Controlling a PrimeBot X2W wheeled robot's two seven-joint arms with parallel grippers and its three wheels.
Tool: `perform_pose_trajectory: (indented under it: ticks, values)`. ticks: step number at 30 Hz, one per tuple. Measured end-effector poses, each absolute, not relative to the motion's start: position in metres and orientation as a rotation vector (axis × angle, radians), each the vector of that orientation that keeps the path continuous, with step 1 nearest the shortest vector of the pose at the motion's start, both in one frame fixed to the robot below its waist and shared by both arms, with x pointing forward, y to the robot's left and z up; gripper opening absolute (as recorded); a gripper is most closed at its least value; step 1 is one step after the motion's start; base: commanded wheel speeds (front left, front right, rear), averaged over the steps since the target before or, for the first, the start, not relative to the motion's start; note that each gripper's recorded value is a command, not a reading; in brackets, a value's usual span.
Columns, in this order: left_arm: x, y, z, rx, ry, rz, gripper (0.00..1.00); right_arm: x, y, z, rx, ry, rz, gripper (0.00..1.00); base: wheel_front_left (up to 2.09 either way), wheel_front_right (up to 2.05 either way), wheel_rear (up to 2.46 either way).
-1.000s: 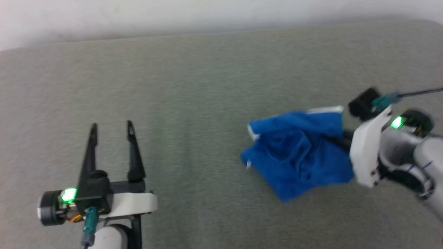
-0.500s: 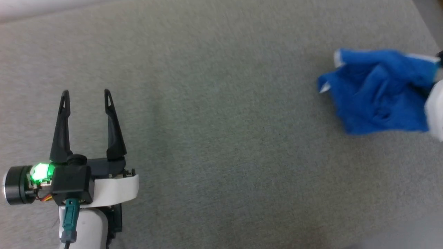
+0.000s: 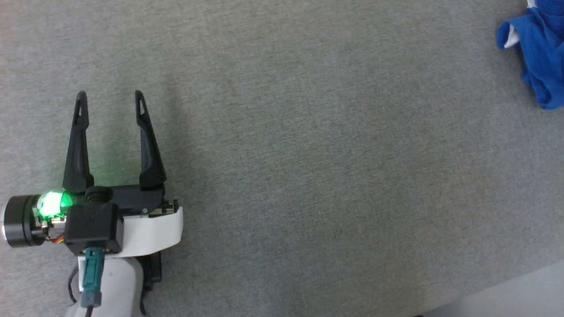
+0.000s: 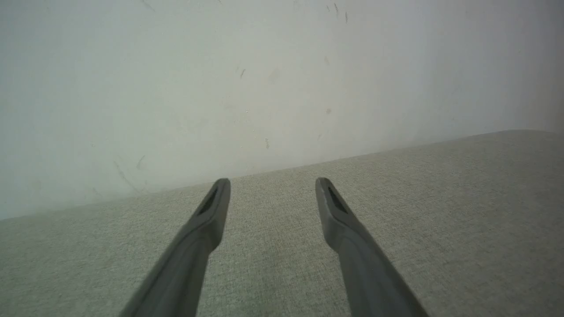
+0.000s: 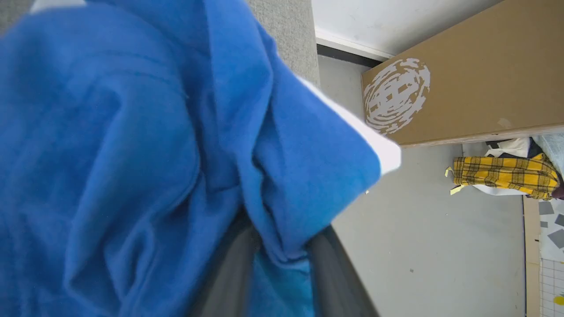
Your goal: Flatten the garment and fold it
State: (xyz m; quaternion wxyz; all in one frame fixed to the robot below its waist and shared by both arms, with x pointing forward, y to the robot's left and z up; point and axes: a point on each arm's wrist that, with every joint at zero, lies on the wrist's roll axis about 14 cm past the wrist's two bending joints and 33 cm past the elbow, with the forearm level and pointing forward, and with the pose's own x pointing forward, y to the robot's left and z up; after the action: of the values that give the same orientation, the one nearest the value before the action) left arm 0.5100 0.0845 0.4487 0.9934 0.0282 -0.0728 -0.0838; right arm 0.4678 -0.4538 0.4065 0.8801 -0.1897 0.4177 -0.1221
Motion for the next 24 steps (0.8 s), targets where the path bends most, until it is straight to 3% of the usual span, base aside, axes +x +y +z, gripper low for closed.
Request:
perform_pose_trajectory:
  ticks: [6, 13, 19, 24]
  values:
    - [0.504, 0.084, 0.458, 0.034, -0.144, -0.149, 1.00, 0.470, -0.473, 0.437, -0.526, 0.772, -0.265, 1.00, 0.00, 0.00, 0.00]
    - [0.483, 0.100, 0.486, 0.041, -0.164, -0.090, 1.00, 0.512, -0.448, 0.561, -0.525, 0.212, -0.227, 1.00, 0.00, 0.00, 0.00]
    - [0.460, 0.118, 0.514, 0.051, -0.195, -0.038, 1.00, 0.525, -0.363, 0.659, -0.425, -0.205, -0.088, 1.00, 0.00, 0.00, 0.00]
    - [0.447, 0.139, 0.544, 0.062, -0.256, 0.015, 1.00, 0.493, -0.286, 0.692, -0.311, -0.444, 0.046, 1.00, 0.00, 0.00, 0.00]
